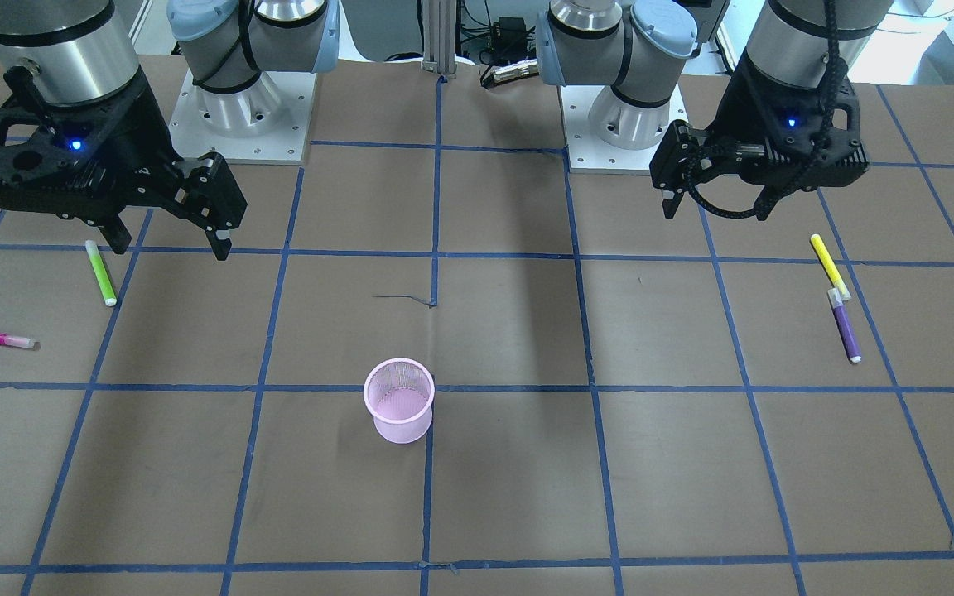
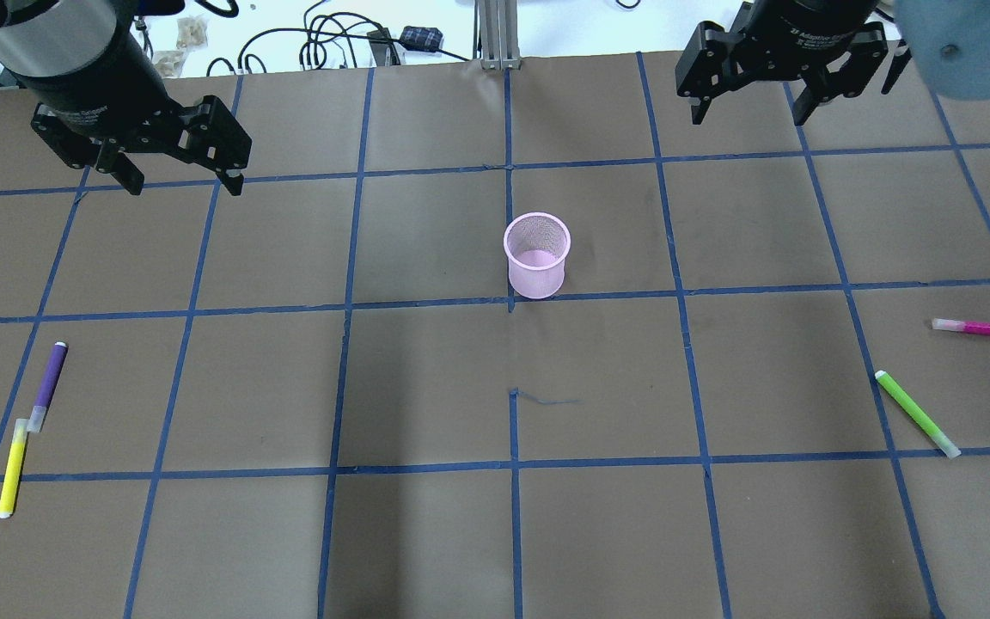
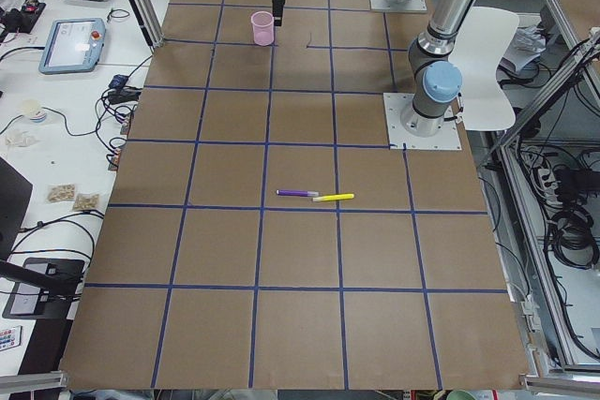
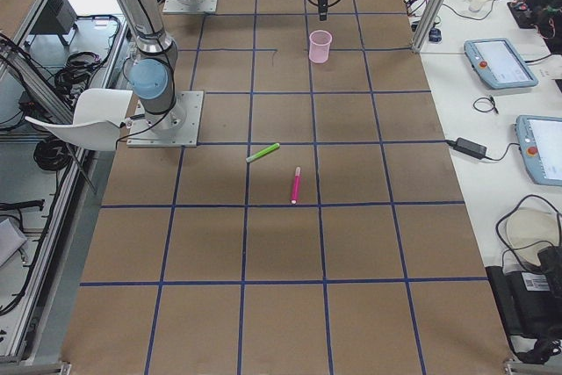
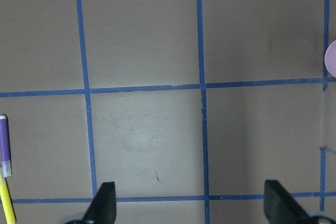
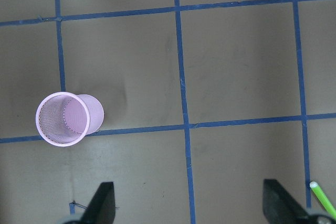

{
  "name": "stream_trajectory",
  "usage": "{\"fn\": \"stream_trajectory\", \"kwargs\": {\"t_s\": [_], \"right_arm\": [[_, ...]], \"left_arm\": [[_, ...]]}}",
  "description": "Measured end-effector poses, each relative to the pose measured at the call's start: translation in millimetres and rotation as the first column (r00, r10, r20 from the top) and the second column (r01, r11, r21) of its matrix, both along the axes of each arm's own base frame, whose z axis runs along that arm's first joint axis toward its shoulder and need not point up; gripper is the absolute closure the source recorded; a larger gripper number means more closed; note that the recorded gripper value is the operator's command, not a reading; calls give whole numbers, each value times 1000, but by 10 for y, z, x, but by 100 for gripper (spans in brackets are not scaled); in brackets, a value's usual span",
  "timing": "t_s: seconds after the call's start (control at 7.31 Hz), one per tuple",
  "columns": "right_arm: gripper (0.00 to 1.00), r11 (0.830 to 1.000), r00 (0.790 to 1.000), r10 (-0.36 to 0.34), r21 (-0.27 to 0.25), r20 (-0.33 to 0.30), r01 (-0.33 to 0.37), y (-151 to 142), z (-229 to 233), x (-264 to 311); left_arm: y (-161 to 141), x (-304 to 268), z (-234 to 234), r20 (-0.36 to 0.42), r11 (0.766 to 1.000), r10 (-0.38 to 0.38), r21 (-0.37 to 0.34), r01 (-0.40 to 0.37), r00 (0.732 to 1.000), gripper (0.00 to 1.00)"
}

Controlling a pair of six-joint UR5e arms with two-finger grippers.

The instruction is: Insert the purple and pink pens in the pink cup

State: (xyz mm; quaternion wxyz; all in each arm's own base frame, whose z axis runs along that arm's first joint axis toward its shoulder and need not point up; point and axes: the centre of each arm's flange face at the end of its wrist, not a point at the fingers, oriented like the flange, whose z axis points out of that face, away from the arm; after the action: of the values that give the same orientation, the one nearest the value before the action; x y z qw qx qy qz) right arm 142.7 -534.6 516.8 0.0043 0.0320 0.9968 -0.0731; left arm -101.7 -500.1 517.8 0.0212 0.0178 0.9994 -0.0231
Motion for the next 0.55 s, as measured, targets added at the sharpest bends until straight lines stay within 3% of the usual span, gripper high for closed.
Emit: {"fn": "stream_trajectory", "kwargs": {"t_s": [0.55], "right_arm": [[0, 1000, 1000, 0, 0, -3, 0, -10, -8, -2]], "left_arm": [[2, 23, -12, 3, 1000, 5, 9, -5, 1000, 0]]}}
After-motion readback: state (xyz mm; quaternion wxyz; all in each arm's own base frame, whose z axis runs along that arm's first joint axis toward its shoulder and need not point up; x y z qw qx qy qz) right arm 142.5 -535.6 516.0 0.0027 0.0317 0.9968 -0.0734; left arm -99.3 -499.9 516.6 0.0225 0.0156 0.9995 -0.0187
